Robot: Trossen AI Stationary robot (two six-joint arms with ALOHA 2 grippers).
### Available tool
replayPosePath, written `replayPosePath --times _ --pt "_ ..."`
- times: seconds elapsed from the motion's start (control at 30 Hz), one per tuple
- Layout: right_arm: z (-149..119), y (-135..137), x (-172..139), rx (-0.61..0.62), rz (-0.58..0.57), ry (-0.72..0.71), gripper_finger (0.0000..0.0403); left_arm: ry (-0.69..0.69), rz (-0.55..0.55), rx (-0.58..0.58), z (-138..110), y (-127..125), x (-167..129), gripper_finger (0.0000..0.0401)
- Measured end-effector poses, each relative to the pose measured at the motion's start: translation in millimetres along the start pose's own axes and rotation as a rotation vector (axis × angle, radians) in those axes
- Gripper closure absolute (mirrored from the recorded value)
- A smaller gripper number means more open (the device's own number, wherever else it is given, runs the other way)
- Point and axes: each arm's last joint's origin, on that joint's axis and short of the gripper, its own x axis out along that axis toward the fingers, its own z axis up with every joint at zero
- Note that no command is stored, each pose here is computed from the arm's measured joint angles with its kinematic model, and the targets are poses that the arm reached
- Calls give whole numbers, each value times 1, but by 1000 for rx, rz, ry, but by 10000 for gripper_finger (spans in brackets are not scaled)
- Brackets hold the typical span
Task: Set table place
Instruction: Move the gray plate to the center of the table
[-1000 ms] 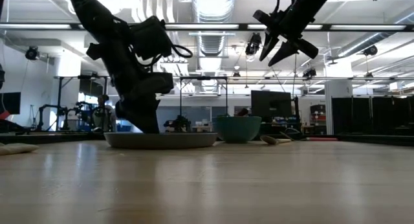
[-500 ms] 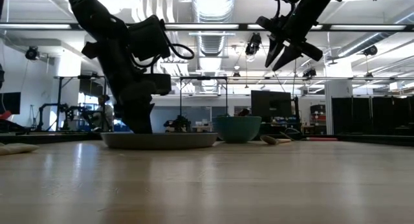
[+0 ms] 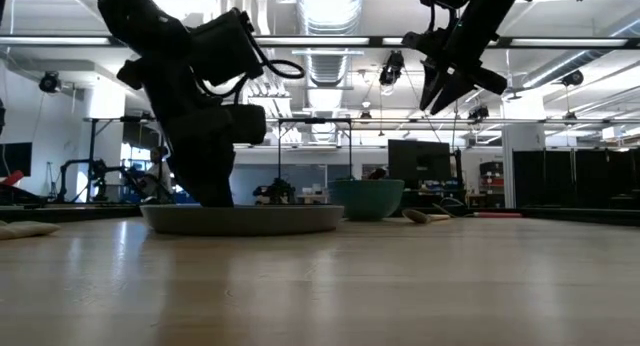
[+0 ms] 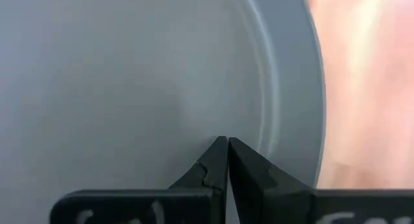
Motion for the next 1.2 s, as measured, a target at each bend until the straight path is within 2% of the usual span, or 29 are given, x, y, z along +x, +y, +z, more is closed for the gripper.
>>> replayPosePath --times 0.17,0.5,0.63,0.87,0.97,1.2 --pt "-9 1 -2 -36 -29 55 312 -44 -63 -5 2 -19 13 401" --pt "-33 7 -11 -40 -71 145 312 -83 -153 65 27 -60 41 401" --pt "-43 11 -15 -36 -81 171 312 -101 -182 126 40 -74 49 401" --pt "-52 18 -19 -17 -101 121 312 -159 -244 145 59 -86 37 401" --pt "-51 18 -19 -14 -103 108 312 -180 -241 166 61 -87 28 401" --pt "-50 18 -19 22 -113 79 312 -171 -71 216 61 -75 0 401"
